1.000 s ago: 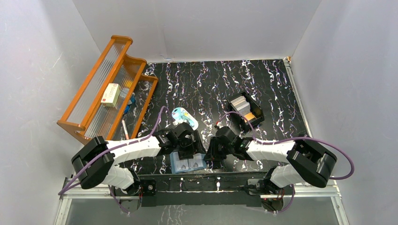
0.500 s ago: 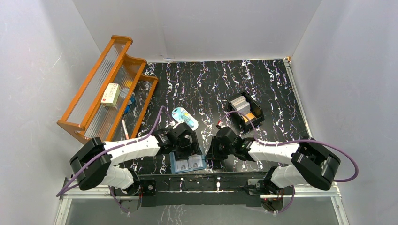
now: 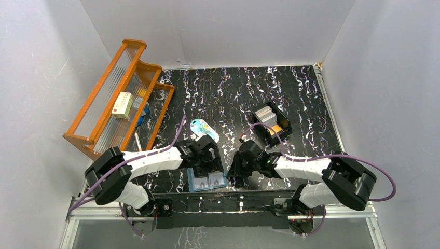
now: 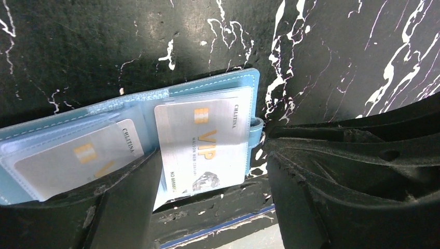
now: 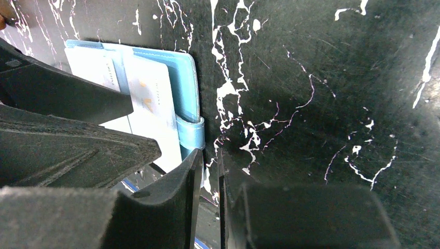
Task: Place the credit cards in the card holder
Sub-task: Insert the credit card into the card holder.
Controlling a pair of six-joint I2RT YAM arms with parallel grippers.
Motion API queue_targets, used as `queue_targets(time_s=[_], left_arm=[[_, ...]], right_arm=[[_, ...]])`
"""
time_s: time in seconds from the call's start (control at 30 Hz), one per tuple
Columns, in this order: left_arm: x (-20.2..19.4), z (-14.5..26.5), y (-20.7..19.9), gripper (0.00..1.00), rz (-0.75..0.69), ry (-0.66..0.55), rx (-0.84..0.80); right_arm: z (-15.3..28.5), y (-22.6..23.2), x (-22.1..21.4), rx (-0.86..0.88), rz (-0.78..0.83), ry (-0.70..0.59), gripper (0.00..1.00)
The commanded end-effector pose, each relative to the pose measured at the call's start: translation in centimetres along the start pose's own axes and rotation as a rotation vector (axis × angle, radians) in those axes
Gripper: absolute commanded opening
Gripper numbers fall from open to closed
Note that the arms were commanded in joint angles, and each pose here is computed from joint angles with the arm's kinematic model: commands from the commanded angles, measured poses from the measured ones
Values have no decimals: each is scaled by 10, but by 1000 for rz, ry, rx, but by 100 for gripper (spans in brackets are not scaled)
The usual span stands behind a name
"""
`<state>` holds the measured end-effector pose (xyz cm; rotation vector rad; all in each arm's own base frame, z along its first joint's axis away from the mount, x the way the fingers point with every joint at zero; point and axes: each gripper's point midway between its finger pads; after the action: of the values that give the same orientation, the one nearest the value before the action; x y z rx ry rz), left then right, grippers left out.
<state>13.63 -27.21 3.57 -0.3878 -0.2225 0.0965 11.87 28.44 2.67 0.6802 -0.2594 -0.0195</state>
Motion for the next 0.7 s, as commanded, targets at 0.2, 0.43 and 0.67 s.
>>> queue_targets(time_s=[0.2,0.43,0.67], left_arm=[[7,4,-49,73,-56,-16,-180],[19,6,-76,73,-107,-61,-279],[19,13,-77,73,-108,-69,-303]], right_arm=[[3,5,11,-2,4,-53,25],[20,-14,25,-90,-30,-167,24],[55,-19,50,-117,-54,-338,27]])
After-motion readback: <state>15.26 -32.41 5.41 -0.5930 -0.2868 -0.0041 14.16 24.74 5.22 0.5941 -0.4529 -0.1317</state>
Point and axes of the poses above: each gripper's point midway between its finger pads, its own z axis back along the fingers, its own y axis along the line the jaws close on, x = y × z, and after that the axes turned 4 degrees about -z, right-handed
